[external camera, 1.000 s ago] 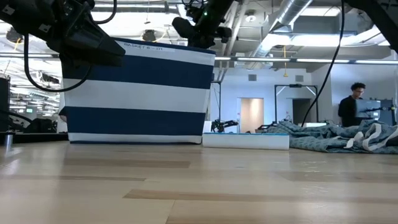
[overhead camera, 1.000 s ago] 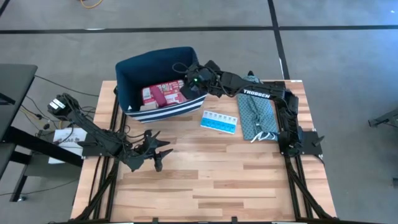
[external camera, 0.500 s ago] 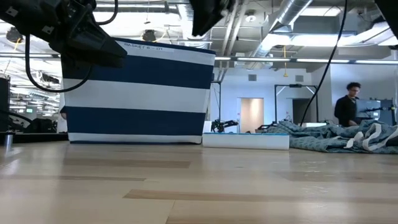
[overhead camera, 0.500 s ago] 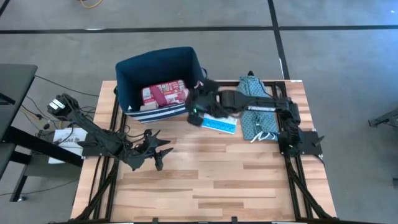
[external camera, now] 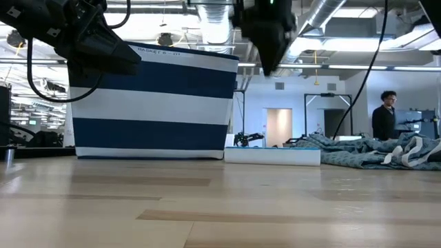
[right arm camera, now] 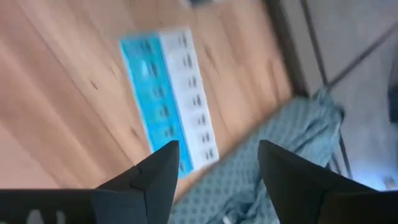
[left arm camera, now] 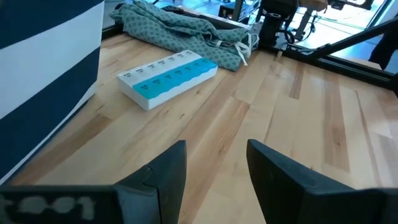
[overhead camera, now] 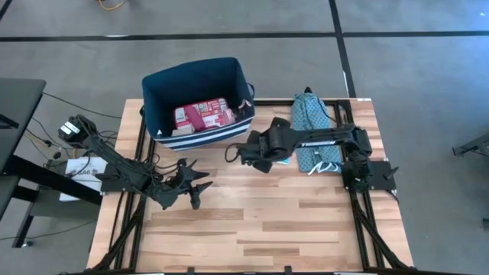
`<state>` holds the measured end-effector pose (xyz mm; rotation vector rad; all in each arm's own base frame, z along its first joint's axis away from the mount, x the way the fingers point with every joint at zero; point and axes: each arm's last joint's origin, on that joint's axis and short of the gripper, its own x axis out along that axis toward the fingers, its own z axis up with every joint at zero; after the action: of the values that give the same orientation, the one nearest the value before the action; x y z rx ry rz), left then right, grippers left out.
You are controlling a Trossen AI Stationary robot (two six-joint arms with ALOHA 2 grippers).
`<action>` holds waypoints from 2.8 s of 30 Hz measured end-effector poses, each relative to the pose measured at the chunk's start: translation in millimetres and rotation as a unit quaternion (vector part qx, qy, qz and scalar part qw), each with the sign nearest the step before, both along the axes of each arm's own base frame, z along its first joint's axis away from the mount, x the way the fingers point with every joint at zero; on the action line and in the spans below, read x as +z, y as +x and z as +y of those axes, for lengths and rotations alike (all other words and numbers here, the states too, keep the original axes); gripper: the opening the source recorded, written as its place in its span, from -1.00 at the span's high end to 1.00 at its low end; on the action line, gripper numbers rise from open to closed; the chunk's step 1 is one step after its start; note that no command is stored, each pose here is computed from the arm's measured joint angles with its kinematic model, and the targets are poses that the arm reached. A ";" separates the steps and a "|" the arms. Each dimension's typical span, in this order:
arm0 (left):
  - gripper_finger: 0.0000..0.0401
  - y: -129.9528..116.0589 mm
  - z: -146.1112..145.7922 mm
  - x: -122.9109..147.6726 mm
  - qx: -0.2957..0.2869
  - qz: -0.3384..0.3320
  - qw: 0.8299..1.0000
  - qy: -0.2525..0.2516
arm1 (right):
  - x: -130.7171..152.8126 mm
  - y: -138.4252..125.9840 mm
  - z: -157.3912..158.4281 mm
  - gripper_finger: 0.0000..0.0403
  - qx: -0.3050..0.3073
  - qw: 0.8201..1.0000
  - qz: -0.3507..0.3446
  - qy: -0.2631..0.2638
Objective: Pick & place medical supplies in basket/bin
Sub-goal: Put the white pill organizer into the blue bin
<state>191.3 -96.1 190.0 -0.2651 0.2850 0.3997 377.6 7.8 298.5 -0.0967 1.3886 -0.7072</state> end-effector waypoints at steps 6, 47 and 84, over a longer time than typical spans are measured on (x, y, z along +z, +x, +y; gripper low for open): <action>0.22 -0.1 0.1 -0.3 0.004 -0.003 1.000 -0.010 | -52.9 -5.8 -23.8 -0.04 -0.064 0.997 0.048 0.023; 0.22 -0.1 0.2 -0.3 0.005 -0.004 1.000 -0.011 | -135.4 -11.9 -35.9 0.99 -0.086 0.996 -0.003 0.026; 0.22 -0.1 0.2 -0.2 0.005 -0.004 1.000 -0.011 | -135.1 0.2 -42.4 1.00 -0.069 0.996 -0.059 0.016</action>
<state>191.2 -95.9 189.8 -0.2906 0.2811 0.4056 377.7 -34.7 163.4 0.0656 1.3021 -0.7922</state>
